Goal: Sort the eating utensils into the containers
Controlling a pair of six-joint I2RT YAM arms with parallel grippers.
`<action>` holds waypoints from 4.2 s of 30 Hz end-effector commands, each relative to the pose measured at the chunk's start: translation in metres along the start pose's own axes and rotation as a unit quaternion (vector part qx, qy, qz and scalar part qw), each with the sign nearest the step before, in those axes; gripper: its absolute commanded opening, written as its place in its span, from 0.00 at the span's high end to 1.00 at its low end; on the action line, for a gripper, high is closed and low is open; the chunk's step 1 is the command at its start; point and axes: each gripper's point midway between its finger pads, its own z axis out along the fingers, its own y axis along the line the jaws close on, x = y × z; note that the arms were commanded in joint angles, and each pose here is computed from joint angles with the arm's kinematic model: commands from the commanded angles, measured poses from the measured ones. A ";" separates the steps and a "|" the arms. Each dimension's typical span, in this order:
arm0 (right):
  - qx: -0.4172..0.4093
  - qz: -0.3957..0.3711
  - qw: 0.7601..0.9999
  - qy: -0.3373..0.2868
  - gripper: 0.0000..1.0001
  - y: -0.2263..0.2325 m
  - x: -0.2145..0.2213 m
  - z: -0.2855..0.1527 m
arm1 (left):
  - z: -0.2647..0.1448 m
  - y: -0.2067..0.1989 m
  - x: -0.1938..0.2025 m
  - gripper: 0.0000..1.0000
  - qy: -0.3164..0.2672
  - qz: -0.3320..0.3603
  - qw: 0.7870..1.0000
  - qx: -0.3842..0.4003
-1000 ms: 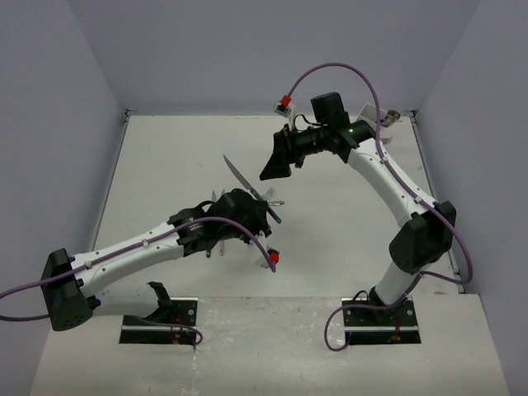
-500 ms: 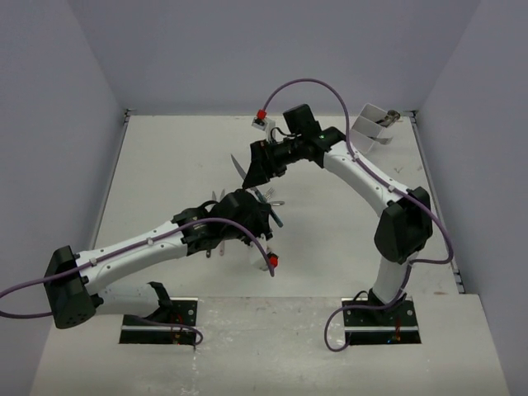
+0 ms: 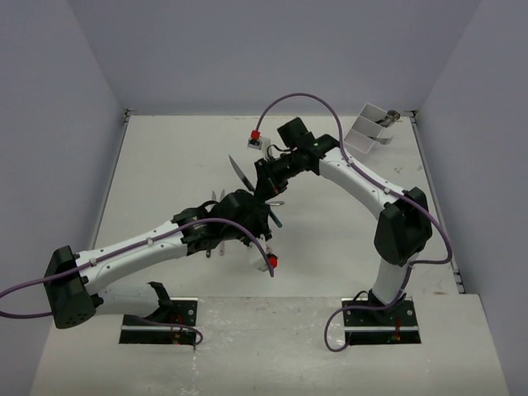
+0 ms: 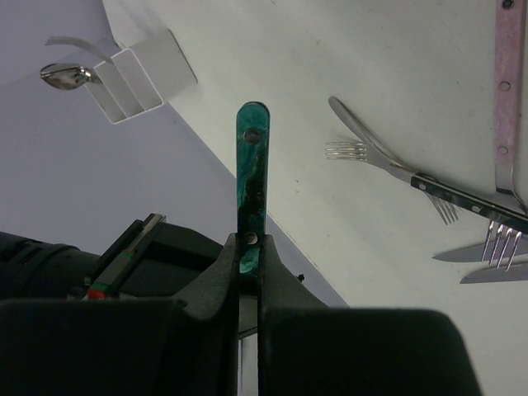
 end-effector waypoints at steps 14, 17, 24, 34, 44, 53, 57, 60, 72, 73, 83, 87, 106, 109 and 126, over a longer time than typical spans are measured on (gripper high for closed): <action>0.034 -0.103 0.984 -0.141 1.00 0.050 -0.060 -0.054 | -0.029 0.024 -0.009 1.00 -0.027 -0.011 0.998 -0.061; 0.046 -0.112 0.976 -0.183 1.00 0.056 -0.077 -0.068 | -0.036 0.036 -0.011 0.57 -0.035 -0.034 0.995 -0.090; 0.116 -0.043 0.941 -0.314 1.00 -0.002 -0.122 -0.124 | -0.059 0.065 -0.009 0.00 -0.048 -0.117 0.978 -0.167; 0.367 0.024 0.663 -0.652 1.00 -0.134 -0.133 -0.351 | -0.091 0.121 0.107 0.00 -0.028 -0.473 0.776 -0.415; 0.502 -0.012 0.555 -0.663 1.00 -0.220 -0.128 -0.412 | -0.073 0.044 0.236 0.00 0.095 -0.732 0.475 -0.479; 0.523 -0.080 0.571 -0.628 0.99 -0.267 -0.118 -0.377 | -0.065 -0.040 0.289 0.00 0.135 -0.822 0.338 -0.439; 0.527 -0.088 0.581 -0.614 0.96 -0.281 -0.114 -0.366 | -0.060 -0.051 0.290 0.00 0.145 -0.820 0.340 -0.436; 0.526 -0.080 0.589 -0.609 0.96 -0.292 -0.110 -0.360 | -0.057 -0.057 0.291 0.00 0.153 -0.823 0.336 -0.432; 0.549 -0.075 0.604 -0.573 0.94 -0.320 -0.086 -0.346 | -0.055 -0.071 0.294 0.00 0.174 -0.826 0.328 -0.424; 0.553 -0.069 0.599 -0.576 0.94 -0.324 -0.082 -0.354 | -0.054 -0.073 0.294 0.00 0.176 -0.828 0.327 -0.421; 0.551 -0.058 0.595 -0.582 0.84 -0.330 -0.077 -0.361 | -0.058 -0.078 0.293 0.00 0.191 -0.830 0.315 -0.418; 0.556 -0.050 0.587 -0.587 0.82 -0.330 -0.074 -0.364 | -0.062 -0.078 0.292 0.00 0.193 -0.830 0.313 -0.420; 0.519 -0.066 0.591 -0.614 0.69 -0.260 -0.058 -0.366 | -0.054 -0.123 0.262 0.00 0.237 -0.861 0.254 -0.372; 0.502 -0.068 0.611 -0.608 0.51 -0.235 -0.060 -0.366 | -0.042 -0.135 0.246 0.00 0.235 -0.878 0.245 -0.336; 0.460 -0.026 0.717 -0.524 0.01 -0.150 -0.045 -0.275 | -0.003 -0.241 0.089 0.00 0.362 -0.915 0.152 -0.091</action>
